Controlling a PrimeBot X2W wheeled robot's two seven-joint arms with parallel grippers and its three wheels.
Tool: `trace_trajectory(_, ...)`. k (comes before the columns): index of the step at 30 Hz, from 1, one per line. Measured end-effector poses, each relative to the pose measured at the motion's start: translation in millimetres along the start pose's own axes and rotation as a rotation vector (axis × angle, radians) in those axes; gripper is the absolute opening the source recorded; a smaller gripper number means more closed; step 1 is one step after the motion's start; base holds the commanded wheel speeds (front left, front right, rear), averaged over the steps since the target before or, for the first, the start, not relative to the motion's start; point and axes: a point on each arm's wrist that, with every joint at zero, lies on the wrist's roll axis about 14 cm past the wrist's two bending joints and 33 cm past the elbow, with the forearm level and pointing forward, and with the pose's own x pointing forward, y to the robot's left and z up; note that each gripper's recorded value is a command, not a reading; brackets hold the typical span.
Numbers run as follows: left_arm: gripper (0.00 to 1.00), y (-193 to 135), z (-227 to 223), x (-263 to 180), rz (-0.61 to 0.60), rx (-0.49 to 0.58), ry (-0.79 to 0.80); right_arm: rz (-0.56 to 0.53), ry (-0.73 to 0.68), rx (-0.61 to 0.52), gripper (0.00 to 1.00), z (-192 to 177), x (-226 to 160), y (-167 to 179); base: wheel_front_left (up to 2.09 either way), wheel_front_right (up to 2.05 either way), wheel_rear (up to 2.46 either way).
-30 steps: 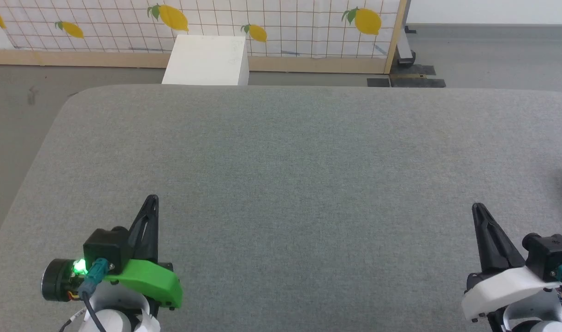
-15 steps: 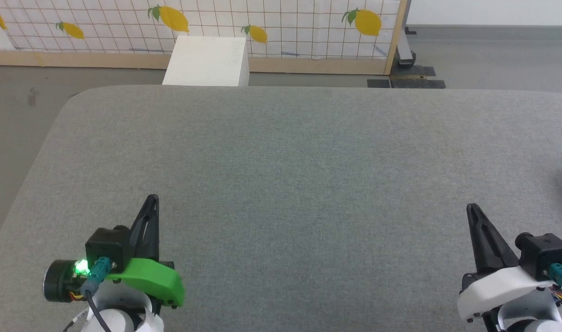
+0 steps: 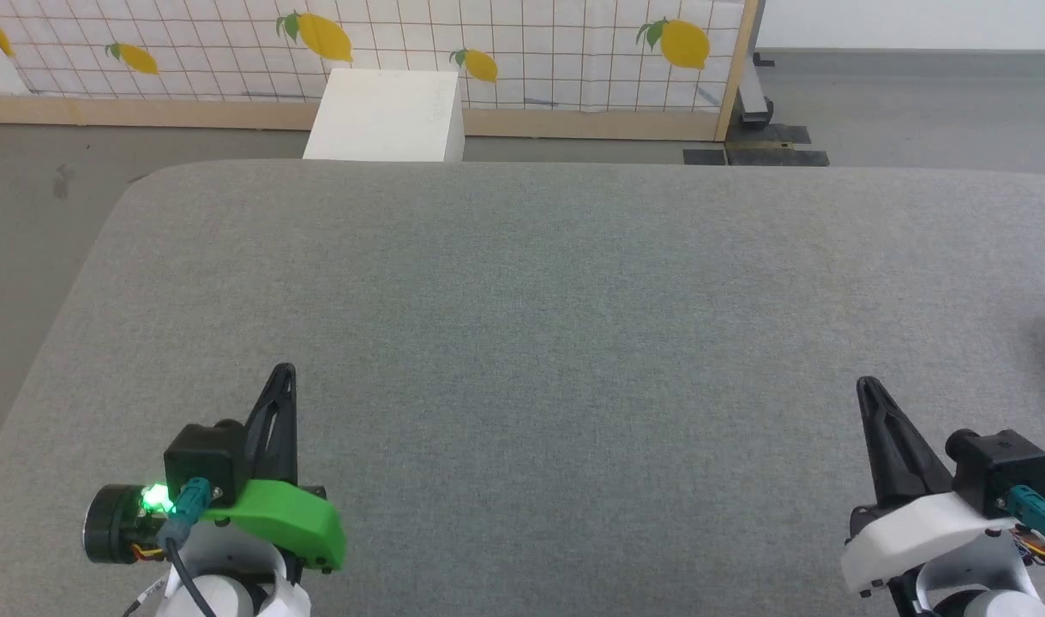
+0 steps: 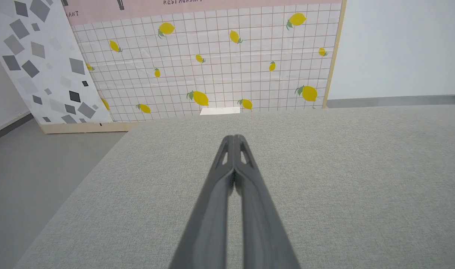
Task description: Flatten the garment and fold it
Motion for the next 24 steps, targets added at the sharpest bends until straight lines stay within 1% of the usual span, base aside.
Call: trace_trajectory(24, 0.00, 2.8, -4.6, -1.4, 0.034, 0.001, 0.022, 0.020, 0.010, -0.009, 0.00, -3.0, 2.2, 8.8, 0.00, 0.00, 0.00)
